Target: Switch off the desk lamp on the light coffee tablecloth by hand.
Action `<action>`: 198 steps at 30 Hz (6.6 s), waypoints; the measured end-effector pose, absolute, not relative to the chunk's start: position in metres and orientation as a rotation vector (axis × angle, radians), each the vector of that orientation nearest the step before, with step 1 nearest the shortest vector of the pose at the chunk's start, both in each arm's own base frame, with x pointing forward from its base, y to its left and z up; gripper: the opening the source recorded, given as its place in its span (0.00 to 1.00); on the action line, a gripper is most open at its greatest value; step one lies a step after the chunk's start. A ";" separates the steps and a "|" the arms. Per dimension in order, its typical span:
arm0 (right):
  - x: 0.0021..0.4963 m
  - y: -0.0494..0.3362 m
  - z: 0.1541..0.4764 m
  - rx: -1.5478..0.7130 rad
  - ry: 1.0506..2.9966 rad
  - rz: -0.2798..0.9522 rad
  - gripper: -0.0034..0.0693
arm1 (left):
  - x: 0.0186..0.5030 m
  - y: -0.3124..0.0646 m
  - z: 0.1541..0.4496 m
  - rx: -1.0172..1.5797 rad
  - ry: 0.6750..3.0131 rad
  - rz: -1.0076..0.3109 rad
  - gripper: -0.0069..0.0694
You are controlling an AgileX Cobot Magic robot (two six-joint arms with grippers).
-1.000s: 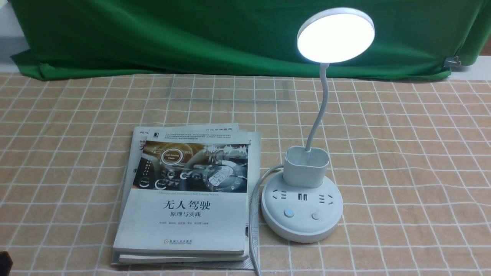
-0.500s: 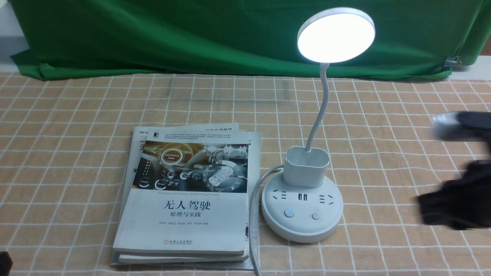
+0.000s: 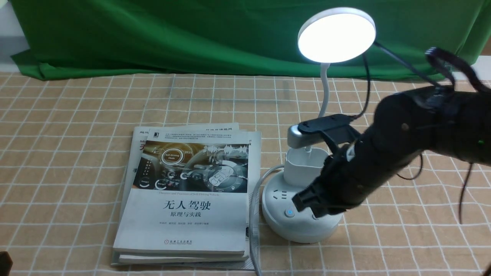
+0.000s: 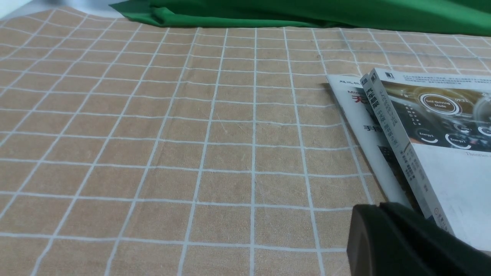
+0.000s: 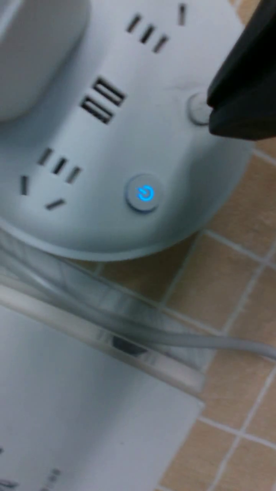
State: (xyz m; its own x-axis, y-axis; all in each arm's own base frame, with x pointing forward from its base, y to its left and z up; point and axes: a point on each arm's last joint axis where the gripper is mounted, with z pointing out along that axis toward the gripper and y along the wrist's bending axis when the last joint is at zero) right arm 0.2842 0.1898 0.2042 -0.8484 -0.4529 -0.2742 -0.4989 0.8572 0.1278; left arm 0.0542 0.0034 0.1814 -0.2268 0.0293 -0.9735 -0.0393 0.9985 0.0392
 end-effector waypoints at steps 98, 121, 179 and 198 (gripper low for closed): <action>0.128 0.088 0.326 -0.616 2.395 0.352 0.08 | 0.054 0.003 0.181 -0.007 1.798 0.063 0.10; 0.066 0.007 0.212 -0.169 1.858 0.015 0.09 | 0.054 0.003 0.181 -0.007 1.798 0.063 0.10; 0.056 0.005 0.189 -0.142 1.725 0.007 0.18 | 0.054 0.003 0.181 -0.008 1.798 0.063 0.10; 0.056 0.005 0.189 -0.142 1.725 0.007 0.24 | 0.054 0.003 0.181 -0.008 1.798 0.063 0.10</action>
State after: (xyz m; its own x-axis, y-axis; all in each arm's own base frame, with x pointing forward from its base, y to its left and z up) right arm 0.0555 0.0048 0.1894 -0.1517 -0.0905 -0.9843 -0.0985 0.9922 -0.0760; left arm 0.0542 0.0034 0.1814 -0.2268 0.0291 -0.9735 -0.0394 0.9985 0.0390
